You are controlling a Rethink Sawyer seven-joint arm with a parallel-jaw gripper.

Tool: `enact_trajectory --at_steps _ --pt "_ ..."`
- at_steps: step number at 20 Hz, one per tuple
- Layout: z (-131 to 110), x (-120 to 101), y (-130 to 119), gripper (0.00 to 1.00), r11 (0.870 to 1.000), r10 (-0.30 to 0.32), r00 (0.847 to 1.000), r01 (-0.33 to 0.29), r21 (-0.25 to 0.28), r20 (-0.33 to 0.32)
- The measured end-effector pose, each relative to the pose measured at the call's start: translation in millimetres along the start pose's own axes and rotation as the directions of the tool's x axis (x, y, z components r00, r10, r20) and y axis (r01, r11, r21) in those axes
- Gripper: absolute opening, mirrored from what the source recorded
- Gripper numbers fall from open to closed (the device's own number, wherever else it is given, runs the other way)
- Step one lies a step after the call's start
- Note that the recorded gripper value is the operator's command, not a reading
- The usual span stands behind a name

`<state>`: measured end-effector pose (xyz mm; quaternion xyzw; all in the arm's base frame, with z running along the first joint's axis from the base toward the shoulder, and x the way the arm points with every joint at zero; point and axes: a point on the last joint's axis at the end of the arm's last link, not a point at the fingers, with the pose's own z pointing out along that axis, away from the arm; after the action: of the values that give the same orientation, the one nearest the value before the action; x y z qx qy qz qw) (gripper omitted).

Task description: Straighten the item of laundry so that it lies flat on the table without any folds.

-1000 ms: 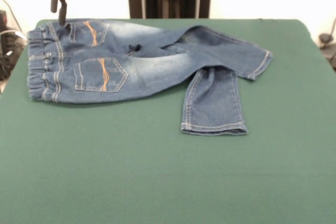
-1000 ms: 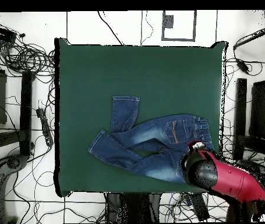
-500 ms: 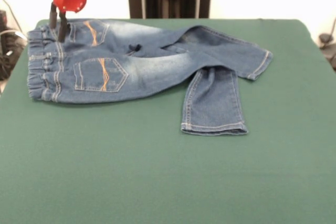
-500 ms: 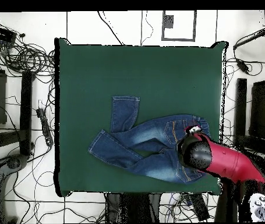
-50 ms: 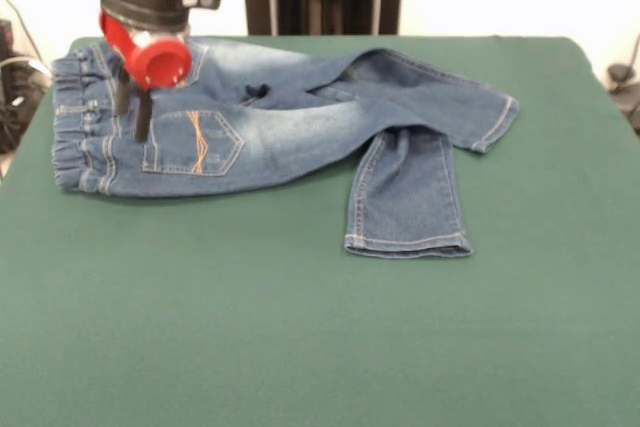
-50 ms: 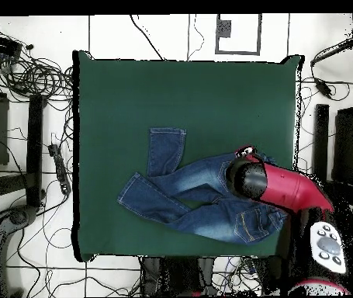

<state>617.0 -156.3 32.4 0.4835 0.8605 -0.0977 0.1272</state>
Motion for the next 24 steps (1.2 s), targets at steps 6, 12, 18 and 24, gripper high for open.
enact_trajectory --at_steps 6,12,18,24 --pt "36 4 3 1.00 1.000 -0.009 1.000 0.009 0.025 -0.006" --pt "79 14 -7 1.00 0.996 -0.033 0.999 0.033 0.086 -0.007" --pt "79 12 -4 1.00 0.994 -0.039 0.999 0.037 0.100 0.013" --pt "81 10 -2 1.00 0.994 -0.030 0.999 0.028 0.103 0.018"
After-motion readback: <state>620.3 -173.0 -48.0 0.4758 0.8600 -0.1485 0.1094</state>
